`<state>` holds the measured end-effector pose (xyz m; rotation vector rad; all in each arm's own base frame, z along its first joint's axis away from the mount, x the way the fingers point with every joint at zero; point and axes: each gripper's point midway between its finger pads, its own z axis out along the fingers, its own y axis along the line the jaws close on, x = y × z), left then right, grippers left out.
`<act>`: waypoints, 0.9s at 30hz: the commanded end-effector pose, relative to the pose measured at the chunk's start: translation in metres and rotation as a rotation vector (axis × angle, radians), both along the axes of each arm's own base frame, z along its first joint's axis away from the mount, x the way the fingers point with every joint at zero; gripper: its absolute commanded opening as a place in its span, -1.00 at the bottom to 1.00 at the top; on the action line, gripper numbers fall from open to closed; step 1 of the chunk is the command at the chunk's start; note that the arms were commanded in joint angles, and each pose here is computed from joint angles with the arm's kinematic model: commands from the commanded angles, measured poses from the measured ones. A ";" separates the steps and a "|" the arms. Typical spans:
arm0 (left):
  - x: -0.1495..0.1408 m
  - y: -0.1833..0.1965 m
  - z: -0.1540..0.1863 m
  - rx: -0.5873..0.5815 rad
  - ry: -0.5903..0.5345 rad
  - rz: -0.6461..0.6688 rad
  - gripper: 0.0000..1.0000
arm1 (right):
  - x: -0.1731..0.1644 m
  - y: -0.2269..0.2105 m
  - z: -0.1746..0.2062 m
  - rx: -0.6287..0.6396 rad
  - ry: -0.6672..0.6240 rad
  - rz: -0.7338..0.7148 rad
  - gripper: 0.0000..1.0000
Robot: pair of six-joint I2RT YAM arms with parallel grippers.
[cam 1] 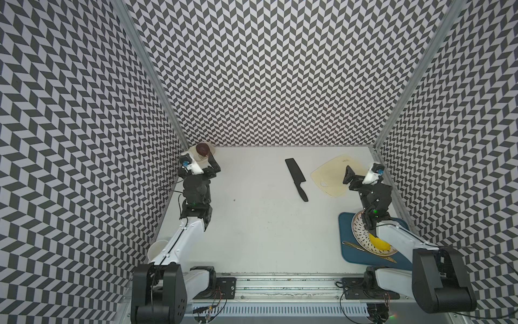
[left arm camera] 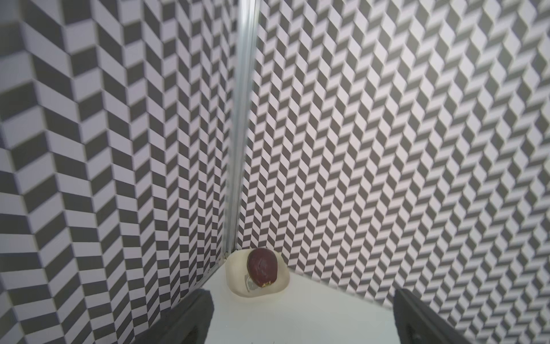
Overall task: Align the knife with the edge of the cutting board
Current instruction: Move the work surface to the center of the board.
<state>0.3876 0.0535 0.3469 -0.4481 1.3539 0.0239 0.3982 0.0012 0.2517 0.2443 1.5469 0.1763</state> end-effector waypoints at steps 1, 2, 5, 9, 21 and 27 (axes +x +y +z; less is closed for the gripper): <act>-0.020 0.034 -0.016 -0.311 0.068 0.181 1.00 | -0.003 -0.006 -0.012 0.320 0.124 -0.059 0.99; -0.021 0.033 -0.011 -0.343 0.068 0.168 1.00 | -0.003 -0.009 -0.012 0.397 0.137 -0.083 0.99; -0.016 0.011 0.006 -0.360 0.085 0.024 1.00 | 0.007 0.014 -0.005 0.356 0.163 0.049 0.99; -0.022 -0.024 -0.011 -0.406 0.113 -0.057 1.00 | 0.023 0.041 -0.024 0.331 0.274 0.180 0.99; -0.051 -0.150 -0.166 -0.302 0.419 -0.198 1.00 | 0.056 0.173 -0.138 -0.022 0.676 0.324 0.79; -0.054 -0.178 -0.187 -0.238 0.499 -0.248 1.00 | 0.070 0.174 -0.167 -0.071 0.751 0.239 0.79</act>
